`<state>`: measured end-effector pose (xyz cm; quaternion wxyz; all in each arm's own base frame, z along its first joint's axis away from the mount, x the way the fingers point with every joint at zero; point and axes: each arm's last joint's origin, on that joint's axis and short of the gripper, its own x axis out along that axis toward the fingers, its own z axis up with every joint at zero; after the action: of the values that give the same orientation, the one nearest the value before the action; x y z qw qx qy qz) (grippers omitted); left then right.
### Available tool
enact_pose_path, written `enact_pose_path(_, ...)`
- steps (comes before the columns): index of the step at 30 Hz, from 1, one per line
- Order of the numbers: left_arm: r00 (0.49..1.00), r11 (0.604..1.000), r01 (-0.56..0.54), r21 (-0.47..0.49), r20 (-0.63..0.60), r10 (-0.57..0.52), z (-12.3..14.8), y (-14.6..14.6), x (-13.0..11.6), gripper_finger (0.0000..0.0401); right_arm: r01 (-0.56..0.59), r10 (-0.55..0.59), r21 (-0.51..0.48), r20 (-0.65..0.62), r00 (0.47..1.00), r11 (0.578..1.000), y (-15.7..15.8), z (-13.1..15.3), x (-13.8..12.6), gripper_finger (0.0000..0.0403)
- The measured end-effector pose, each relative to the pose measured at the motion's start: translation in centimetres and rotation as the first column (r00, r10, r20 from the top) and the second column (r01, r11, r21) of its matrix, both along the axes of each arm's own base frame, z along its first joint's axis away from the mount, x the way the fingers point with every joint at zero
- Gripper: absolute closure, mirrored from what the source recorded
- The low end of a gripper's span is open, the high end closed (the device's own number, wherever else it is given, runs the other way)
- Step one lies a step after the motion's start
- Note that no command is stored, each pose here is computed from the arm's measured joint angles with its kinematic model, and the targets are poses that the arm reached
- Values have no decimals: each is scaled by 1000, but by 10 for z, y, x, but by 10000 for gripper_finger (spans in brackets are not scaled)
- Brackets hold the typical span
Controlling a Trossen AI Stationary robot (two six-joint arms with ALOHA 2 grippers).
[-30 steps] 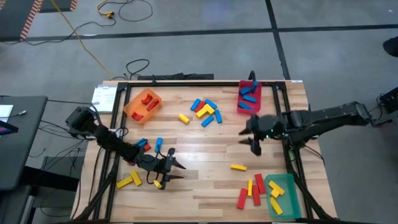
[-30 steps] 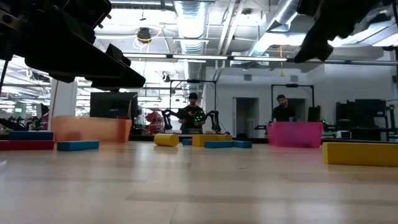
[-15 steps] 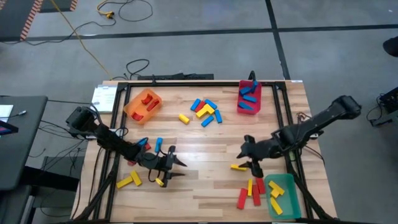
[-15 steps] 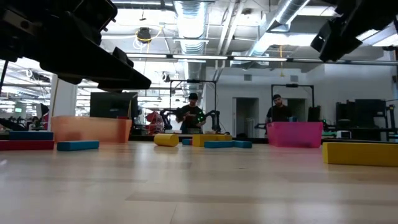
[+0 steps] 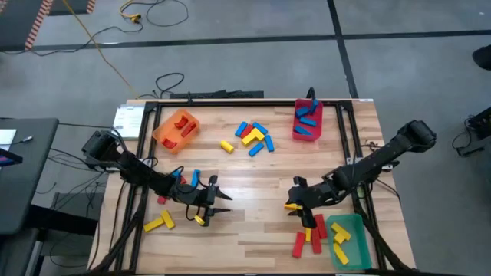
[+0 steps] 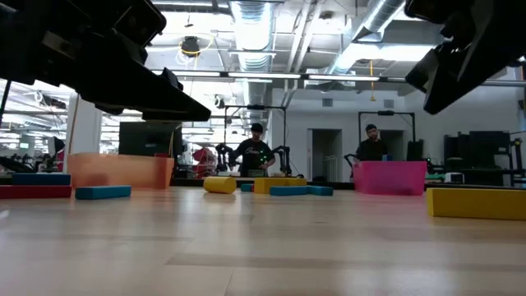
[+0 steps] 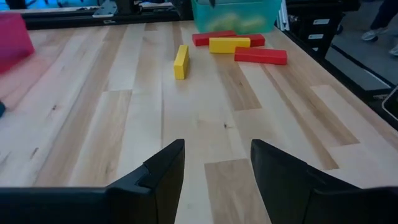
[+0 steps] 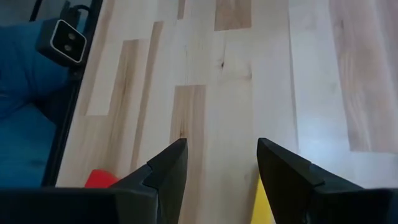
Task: Sort blocks
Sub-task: Put the red block into the orange bin
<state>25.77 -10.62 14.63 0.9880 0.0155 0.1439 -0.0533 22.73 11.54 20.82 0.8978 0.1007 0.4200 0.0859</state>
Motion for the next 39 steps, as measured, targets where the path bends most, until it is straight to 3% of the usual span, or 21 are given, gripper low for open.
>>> enact_pose_path(7,1000,1000,-20,12,1,20,0,6,3,220,-4,4,-7,-5,1000,1000,8,-19,15,196)
enact_pose_path(10,999,998,-45,-31,-7,45,0,9,4,220,-1,1,-8,-3,1000,1000,10,-28,22,196)
enact_pose_path(14,984,991,-134,-9,-116,132,2,20,-3,220,21,-21,-3,6,1000,1000,9,-42,35,196)
enact_pose_path(19,928,967,-246,65,-273,254,28,34,-22,221,46,-46,-10,-8,999,999,6,-56,44,196)
enact_pose_path(25,895,951,-310,20,-333,299,61,45,-52,221,31,-30,-12,46,998,999,6,-61,53,196)
enact_pose_path(31,799,893,-449,-19,-457,392,60,55,-77,221,-9,12,-28,115,993,1000,8,-59,58,196)
enact_pose_path(39,673,862,-507,27,-612,415,45,52,-90,221,-28,33,-40,133,991,999,9,-57,58,196)
